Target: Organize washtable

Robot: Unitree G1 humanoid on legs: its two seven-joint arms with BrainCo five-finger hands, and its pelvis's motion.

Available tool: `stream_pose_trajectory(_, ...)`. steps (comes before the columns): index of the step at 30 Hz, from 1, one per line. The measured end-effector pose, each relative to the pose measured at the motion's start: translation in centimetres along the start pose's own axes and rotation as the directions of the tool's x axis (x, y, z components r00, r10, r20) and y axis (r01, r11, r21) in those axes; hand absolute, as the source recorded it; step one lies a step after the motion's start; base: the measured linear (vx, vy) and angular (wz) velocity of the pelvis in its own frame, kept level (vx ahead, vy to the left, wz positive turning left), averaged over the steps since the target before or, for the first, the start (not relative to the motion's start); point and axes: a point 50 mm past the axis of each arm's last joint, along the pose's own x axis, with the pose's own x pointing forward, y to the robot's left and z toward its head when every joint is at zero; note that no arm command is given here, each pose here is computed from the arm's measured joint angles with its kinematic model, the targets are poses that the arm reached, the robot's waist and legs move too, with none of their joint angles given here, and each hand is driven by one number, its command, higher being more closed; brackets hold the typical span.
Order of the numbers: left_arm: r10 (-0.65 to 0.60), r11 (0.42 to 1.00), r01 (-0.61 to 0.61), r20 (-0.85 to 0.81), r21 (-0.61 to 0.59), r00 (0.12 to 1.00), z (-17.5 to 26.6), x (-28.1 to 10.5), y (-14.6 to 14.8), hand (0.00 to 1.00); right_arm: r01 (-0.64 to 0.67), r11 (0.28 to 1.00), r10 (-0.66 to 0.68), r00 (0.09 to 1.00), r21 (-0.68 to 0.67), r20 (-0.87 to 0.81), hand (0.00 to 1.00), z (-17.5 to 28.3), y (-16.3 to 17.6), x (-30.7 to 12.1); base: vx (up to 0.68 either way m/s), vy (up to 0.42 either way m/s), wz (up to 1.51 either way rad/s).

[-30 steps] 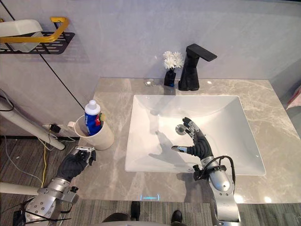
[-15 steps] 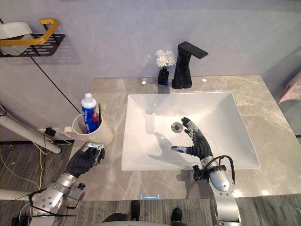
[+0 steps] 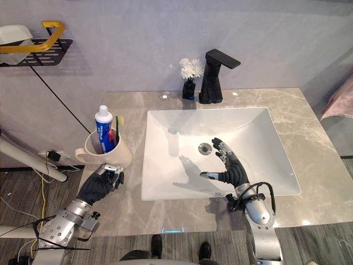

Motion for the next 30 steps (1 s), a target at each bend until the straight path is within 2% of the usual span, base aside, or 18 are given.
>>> stream_pose_trajectory(17, 0.019, 1.000, -0.019, -0.027, -0.004, 0.999, -0.8, 0.2, 0.5, 1.00, -0.002, 1.000, 0.002, 1.000, -0.006, -0.002, 0.00, 0.1, 0.0, -0.3, 0.00, 0.000, 0.00)
stream_pose_trajectory(30, 0.016, 1.000, -0.016, -0.004, 0.010, 1.000, -0.8, 2.2, 1.3, 1.00, 0.000, 1.000, 0.000, 1.000, -0.008, -0.006, 0.00, 0.0, -0.1, -0.4, 0.00, 0.000, -0.01)
